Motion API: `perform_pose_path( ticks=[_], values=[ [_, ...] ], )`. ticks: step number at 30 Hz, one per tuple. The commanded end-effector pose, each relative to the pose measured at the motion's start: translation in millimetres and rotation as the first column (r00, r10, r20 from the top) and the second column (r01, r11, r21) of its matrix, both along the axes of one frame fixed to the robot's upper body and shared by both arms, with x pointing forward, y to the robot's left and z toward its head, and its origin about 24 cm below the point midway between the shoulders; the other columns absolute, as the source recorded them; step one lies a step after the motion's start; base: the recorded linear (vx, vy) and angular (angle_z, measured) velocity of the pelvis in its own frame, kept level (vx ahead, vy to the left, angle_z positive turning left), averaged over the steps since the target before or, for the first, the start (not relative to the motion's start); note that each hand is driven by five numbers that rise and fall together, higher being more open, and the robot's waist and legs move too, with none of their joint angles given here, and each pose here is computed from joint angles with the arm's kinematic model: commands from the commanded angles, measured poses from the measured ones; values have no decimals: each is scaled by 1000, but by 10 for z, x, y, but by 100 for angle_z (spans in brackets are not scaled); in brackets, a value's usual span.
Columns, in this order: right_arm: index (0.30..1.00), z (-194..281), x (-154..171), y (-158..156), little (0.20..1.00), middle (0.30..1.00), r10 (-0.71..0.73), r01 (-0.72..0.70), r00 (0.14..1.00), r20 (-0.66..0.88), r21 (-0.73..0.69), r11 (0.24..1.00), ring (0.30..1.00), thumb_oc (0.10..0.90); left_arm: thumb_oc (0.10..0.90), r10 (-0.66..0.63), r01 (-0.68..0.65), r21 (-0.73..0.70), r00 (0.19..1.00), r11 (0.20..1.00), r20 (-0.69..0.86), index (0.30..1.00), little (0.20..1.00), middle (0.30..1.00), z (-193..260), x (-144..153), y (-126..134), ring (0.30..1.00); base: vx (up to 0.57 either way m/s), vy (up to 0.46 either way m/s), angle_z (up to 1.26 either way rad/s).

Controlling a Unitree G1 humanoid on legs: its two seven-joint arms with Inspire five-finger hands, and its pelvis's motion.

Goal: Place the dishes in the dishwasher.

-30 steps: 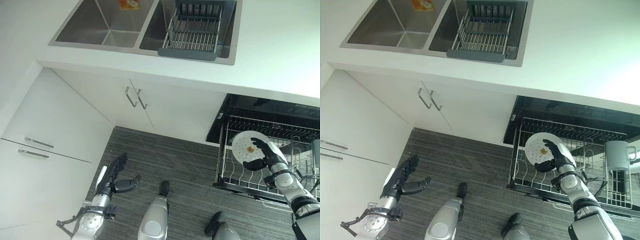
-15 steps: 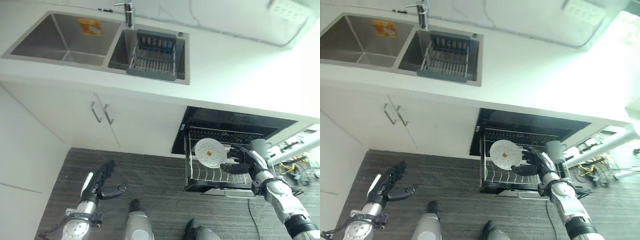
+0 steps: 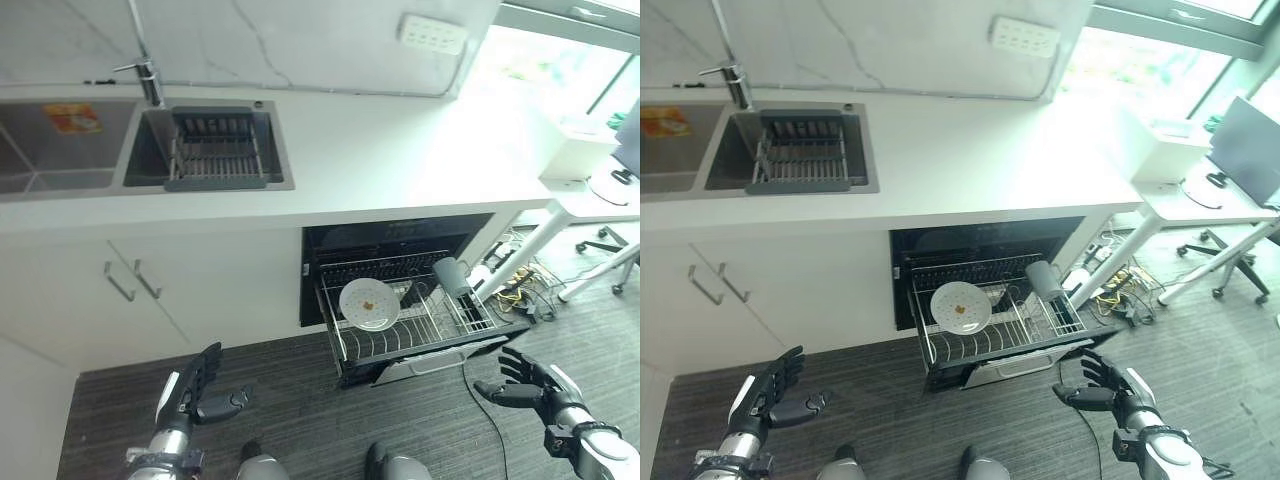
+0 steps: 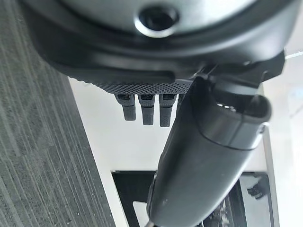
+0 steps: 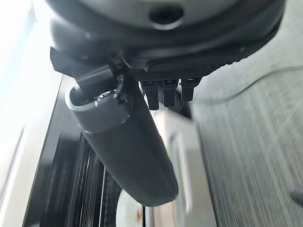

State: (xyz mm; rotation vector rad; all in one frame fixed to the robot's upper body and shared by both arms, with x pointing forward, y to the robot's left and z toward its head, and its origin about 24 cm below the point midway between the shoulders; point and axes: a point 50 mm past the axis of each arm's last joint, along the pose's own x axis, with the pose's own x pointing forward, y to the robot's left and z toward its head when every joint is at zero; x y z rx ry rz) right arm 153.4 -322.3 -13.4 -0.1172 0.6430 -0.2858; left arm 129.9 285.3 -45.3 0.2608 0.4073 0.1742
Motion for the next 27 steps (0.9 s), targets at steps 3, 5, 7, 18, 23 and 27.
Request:
perform_pose_path(
  ticks=[3, 5, 7, 18, 23, 27],
  values=[
    [900, 215, 231, -59, 900, 900, -56, 57, 992, 116, -7, 998, 900, 800, 800, -81, 70, 68, 978, 995, 190, 900, 900, 900, 348, 260, -4, 900, 15, 4, -18],
    [900, 123, 179, -56, 900, 900, -89, 88, 994, 70, 17, 996, 900, 800, 800, -87, 75, 70, 979, 995, 185, 900, 900, 900, 355, 263, -12, 900, 7, -5, -3],
    [900, 10, 143, -31, 900, 900, -104, 104, 994, 10, 32, 994, 900, 800, 800, -90, 79, 69, 979, 995, 181, 900, 900, 900, 356, 264, -11, 900, 0, 0, 0],
    [900, -504, 212, 200, 900, 900, -120, 154, 970, -211, 153, 976, 900, 800, 800, -134, 123, 75, 979, 989, 152, 900, 900, 900, 330, 413, -82, 900, 25, -12, 3],
    [900, -684, 278, 247, 900, 900, -173, 243, 940, -295, 221, 945, 900, 800, 800, -189, 180, 85, 975, 980, 118, 900, 900, 900, 295, 492, -147, 900, 37, -3, 16],
    [900, -612, 486, 84, 900, 900, -242, 304, 932, -270, 214, 928, 900, 800, 800, -229, 221, 101, 970, 970, 77, 900, 900, 900, 225, 528, -194, 900, 52, 12, 21]
  ],
)
